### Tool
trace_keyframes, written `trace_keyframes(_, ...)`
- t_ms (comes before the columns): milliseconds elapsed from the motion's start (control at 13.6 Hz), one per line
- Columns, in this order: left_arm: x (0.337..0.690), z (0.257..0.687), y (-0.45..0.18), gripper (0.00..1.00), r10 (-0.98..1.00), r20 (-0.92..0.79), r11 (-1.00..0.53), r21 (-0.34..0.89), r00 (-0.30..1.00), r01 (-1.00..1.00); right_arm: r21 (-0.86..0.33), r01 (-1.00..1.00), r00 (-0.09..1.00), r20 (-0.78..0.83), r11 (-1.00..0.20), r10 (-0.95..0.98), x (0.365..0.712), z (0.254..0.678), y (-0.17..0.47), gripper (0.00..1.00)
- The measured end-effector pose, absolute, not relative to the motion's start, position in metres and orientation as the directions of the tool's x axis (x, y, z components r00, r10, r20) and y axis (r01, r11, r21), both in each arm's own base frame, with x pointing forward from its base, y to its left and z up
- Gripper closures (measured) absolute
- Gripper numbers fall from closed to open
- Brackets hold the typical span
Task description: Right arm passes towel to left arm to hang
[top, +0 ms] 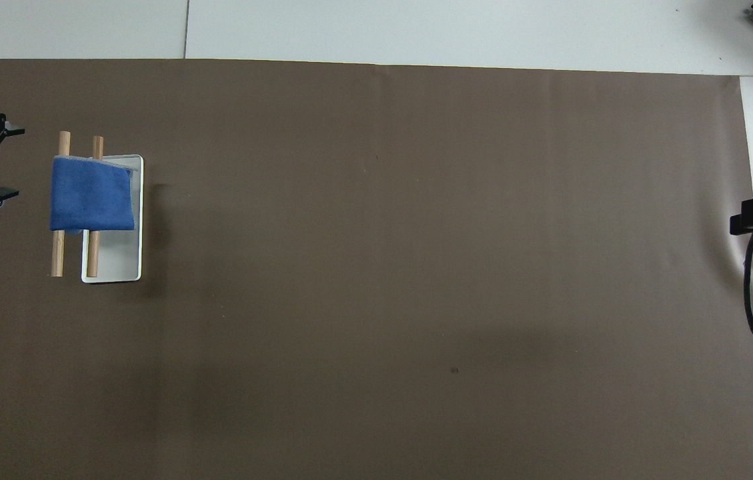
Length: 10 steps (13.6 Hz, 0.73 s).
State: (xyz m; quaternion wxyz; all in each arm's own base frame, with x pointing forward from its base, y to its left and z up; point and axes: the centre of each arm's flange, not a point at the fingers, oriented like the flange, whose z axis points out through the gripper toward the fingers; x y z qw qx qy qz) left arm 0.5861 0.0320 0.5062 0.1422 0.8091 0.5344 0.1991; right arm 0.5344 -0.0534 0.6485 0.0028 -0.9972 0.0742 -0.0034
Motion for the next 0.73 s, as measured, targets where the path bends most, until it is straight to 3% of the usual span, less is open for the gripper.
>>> trace_keyframes(367, 0.591, 0.549, -0.036, 0.00, 0.805, 0.200, -0.588, 0.388, 0.558, 0.710, -0.006, -0.148, 0.989, 0.006, -0.989, -0.148, 0.534, 0.649, -0.053, 0.00)
trace_keyframes(734, 0.590, 0.581, -0.048, 0.00, 0.551, 0.259, -0.830, 0.267, 0.793, 0.490, -0.006, -0.148, 0.989, 0.006, -0.989, -0.148, 0.534, 0.649, -0.053, 0.00)
